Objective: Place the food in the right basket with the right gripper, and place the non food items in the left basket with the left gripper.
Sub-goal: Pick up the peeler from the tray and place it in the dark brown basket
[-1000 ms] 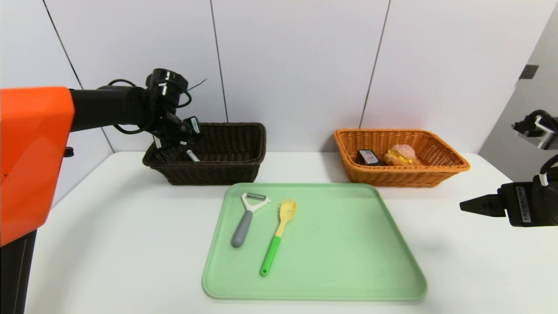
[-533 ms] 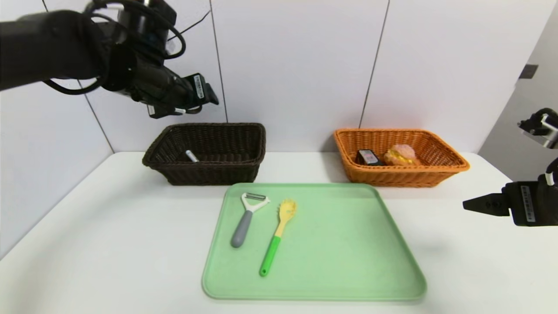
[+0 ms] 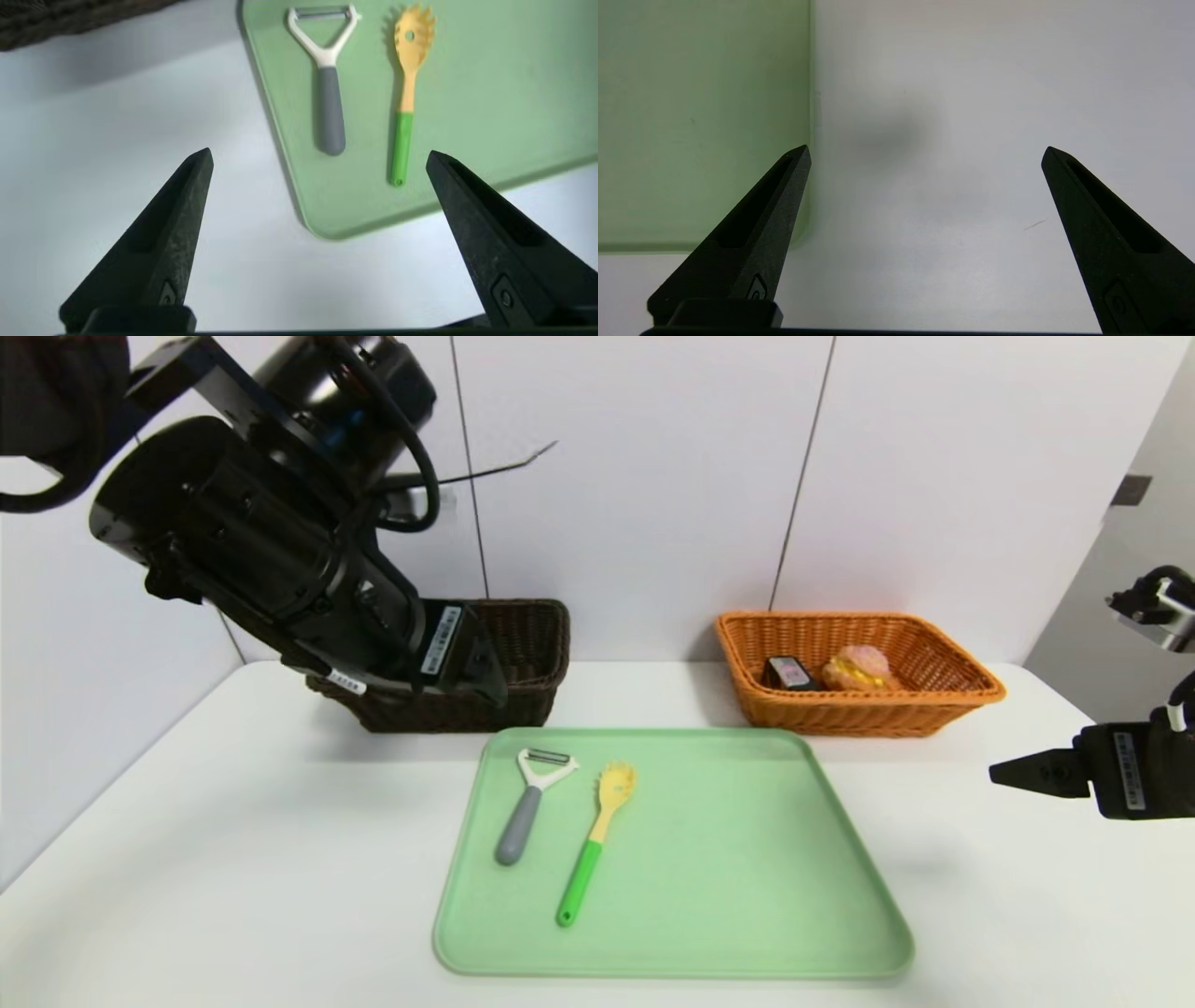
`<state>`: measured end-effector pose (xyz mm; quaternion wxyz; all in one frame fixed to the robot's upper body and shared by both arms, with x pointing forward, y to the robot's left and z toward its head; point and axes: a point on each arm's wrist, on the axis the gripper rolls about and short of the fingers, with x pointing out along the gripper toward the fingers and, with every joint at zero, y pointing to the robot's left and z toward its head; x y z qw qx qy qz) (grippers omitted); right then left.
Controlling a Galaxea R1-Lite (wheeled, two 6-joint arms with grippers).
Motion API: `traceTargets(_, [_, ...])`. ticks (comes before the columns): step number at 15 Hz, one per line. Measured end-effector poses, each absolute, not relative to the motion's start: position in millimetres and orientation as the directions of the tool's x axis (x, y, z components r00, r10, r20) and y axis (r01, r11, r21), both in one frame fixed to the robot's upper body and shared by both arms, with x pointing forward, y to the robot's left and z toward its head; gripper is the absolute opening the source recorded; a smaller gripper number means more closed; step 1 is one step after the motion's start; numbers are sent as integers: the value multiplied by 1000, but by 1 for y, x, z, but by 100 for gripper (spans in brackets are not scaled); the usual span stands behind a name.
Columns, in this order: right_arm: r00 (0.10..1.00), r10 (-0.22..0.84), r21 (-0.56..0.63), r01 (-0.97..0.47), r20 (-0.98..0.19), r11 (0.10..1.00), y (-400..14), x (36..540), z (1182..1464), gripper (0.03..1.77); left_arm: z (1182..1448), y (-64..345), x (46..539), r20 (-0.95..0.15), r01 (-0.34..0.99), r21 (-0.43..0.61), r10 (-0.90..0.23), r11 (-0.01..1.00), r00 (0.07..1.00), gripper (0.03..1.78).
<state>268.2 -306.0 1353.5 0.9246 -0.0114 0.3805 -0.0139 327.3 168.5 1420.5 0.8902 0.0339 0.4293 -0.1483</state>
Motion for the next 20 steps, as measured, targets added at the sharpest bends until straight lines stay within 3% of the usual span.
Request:
traceTargets(3, [711, -36, -32, 19, -702, 999, -306, 268, 1354, 171, 1404, 147, 331, -814, 336, -58, -239, 940, 530, 164])
traceTargets(8, [713, -36, -32, 19, -700, 999, -307, 265, 1354, 171, 1365, 122, 353, -888, 380, -138, -284, 915, 361, 167])
traceTargets(14, [715, -36, -31, 21, -698, 999, -307, 264, 1355, 171, 1327, 112, 375, -938, 326, -41, -149, 944, 313, 169])
traceTargets(20, [713, -37, -31, 21, -700, 999, -307, 264, 1354, 171, 1306, 111, 388, -958, 308, -27, -112, 951, 264, 169])
